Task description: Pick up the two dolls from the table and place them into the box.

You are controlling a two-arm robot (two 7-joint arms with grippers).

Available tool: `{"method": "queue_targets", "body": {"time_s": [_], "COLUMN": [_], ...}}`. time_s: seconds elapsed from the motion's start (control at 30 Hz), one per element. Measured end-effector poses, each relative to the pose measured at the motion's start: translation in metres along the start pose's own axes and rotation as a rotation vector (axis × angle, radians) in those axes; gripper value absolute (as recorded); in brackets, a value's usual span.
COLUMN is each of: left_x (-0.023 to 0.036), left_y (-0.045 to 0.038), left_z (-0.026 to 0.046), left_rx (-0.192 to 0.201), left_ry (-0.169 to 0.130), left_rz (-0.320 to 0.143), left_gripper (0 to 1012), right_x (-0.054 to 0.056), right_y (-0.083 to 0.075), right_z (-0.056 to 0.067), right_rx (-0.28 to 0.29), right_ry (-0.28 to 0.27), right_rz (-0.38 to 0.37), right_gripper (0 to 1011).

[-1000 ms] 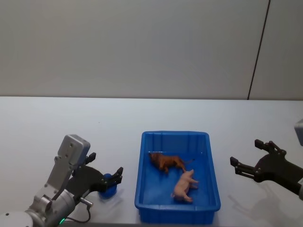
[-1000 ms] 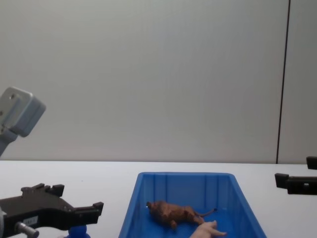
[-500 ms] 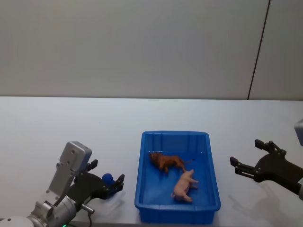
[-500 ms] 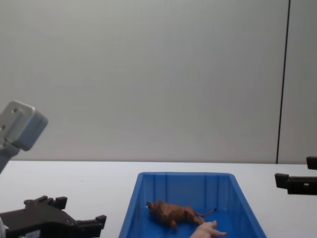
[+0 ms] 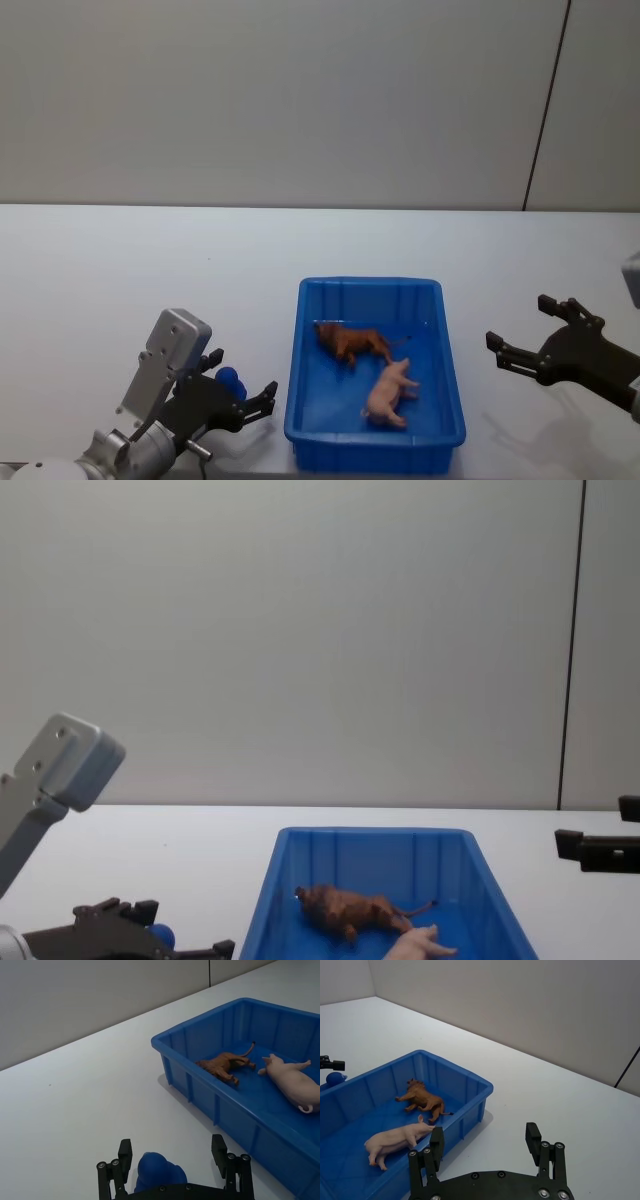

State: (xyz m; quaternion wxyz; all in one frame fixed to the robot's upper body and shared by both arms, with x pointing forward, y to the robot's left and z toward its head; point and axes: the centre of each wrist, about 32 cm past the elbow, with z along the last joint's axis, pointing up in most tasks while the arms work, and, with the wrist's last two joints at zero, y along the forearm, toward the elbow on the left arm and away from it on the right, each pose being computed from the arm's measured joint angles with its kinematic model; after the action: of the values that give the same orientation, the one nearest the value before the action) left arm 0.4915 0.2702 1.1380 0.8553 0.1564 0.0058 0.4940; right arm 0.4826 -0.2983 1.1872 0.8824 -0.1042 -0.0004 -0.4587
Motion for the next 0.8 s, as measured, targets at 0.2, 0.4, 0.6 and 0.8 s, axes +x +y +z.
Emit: {"method": "queue_targets", "body": {"time_s": [0.2,0.4,0.6,0.8], "left_x": [0.0005,0.0010,0.0006,0.0001], "left_y": [-0.0004,0.0005,0.0001,-0.0011], "left_z": [-0.0022,-0.0034,-0.0038,-0.0036], "left_rx": [0.010,0.017,0.021,0.027], "left_ry": [0.000,0.001,-0.001,0.000], "left_rz": [-0.002,0.004,0.011,0.012], "left_gripper": [1003,1003,1003,1003], "right_x": [0.0000,0.0000,0.0000,0.0000], "right_y": [0.0000,0.0000,0.0000,0.0000], "right_z": [0.0000,0.0000,0.0000,0.0000], "right_rx": [0.000,0.000,0.000,0.000], "right_ry": [0.000,0.000,0.000,0.000], "right_rz": [0.000,0.000,0.000,0.000], "right_gripper": [1001,1001,1001,1001]}}
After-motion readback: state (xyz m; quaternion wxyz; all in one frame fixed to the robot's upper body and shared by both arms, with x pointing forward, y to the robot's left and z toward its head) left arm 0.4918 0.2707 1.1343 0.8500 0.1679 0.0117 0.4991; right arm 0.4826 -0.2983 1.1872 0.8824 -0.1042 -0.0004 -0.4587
